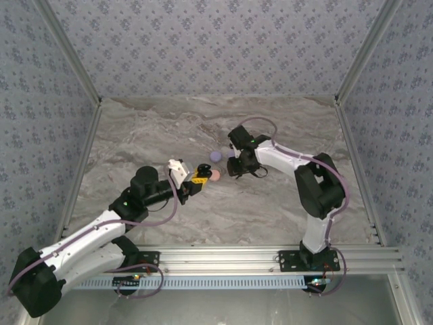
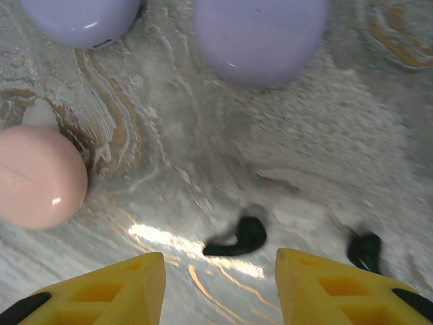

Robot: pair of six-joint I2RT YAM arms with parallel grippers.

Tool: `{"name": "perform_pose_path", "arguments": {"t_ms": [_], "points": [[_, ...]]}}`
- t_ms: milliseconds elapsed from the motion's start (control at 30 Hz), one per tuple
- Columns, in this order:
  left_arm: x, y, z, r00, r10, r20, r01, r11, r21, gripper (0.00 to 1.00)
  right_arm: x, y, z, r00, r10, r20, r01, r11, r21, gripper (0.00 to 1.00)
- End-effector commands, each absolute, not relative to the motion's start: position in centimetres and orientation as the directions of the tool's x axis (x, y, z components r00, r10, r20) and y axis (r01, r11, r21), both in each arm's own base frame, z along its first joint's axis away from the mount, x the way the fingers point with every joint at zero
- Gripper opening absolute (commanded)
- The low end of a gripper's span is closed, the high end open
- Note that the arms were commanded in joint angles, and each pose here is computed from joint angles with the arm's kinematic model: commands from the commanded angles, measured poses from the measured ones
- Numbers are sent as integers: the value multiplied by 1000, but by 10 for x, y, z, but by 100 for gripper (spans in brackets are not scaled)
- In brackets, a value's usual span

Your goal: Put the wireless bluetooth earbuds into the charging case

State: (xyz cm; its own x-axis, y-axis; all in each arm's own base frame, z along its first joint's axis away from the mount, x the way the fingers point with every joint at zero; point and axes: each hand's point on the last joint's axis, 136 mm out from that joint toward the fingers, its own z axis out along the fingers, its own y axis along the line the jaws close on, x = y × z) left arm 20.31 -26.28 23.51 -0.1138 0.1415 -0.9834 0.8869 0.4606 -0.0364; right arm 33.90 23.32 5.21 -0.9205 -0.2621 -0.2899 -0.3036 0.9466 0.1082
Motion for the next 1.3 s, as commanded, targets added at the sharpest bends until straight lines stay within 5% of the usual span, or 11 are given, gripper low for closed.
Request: {"name": "perform_pose_path", "arguments": {"t_ms": [0, 1267], "points": [[201, -260, 252, -75, 103, -992, 884, 467, -18, 3, 352, 228, 53, -928, -209, -309, -238, 970, 59, 48], [200, -256, 254, -57, 114, -992, 876, 482, 5, 3, 337, 213, 16, -955, -219, -201, -216, 976, -37, 34]]}}
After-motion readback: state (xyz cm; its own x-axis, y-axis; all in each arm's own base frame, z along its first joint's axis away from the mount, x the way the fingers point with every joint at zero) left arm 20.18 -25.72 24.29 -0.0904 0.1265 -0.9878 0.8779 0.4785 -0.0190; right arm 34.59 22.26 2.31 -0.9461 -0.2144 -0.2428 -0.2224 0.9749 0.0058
